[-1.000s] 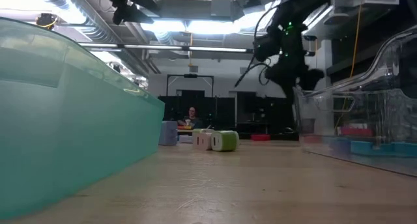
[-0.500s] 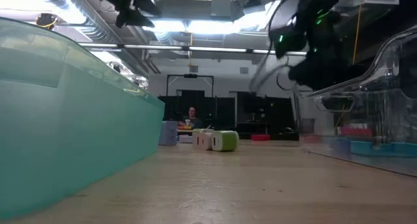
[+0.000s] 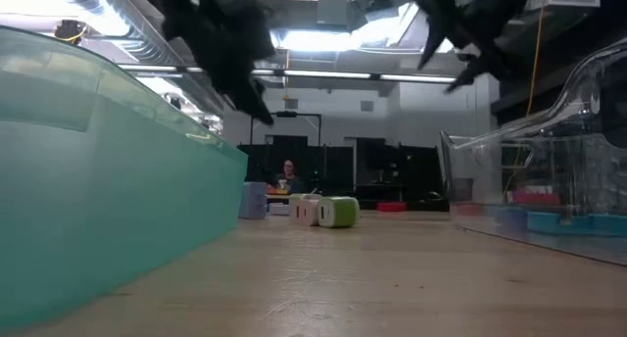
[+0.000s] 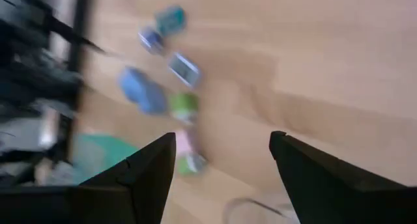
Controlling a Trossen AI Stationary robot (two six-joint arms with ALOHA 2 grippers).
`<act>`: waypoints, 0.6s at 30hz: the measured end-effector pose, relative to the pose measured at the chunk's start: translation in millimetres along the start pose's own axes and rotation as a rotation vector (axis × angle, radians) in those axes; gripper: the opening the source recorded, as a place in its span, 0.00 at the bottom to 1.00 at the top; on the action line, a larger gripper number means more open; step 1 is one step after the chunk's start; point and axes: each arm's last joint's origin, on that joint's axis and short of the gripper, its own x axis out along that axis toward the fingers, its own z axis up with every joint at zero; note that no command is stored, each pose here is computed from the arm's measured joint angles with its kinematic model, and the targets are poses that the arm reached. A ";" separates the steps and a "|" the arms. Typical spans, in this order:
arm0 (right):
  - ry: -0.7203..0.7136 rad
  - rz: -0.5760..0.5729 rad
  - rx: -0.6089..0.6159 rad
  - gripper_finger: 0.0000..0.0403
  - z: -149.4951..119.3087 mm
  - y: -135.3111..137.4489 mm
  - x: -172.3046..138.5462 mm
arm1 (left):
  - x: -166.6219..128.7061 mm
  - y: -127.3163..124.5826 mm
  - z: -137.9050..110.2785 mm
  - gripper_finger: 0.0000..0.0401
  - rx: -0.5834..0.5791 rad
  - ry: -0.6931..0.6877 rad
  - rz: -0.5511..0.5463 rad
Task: Pick & Place Office items
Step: Put the left red digital clock into the transparent bin
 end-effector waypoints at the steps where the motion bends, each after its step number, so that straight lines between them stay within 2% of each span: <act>1: -0.023 0.029 0.000 0.65 1.3 0.8 -5.4 | 8.6 -2.2 0.5 0.63 0.027 0.022 -0.018; 5: -0.088 0.114 -0.041 0.65 4.7 2.4 -22.3 | 34.6 -7.0 10.4 0.66 0.070 0.063 -0.047; 9: -0.106 0.155 -0.102 0.65 5.5 2.0 -31.4 | 57.0 -6.3 20.5 0.70 0.172 0.130 0.016; 11: -0.100 0.179 -0.130 0.65 6.4 2.7 -33.4 | 66.3 -1.3 27.0 0.71 0.184 0.143 0.019; 18: -0.067 0.217 -0.187 0.65 7.8 2.7 -35.8 | 95.6 20.4 28.2 0.71 0.210 0.327 0.011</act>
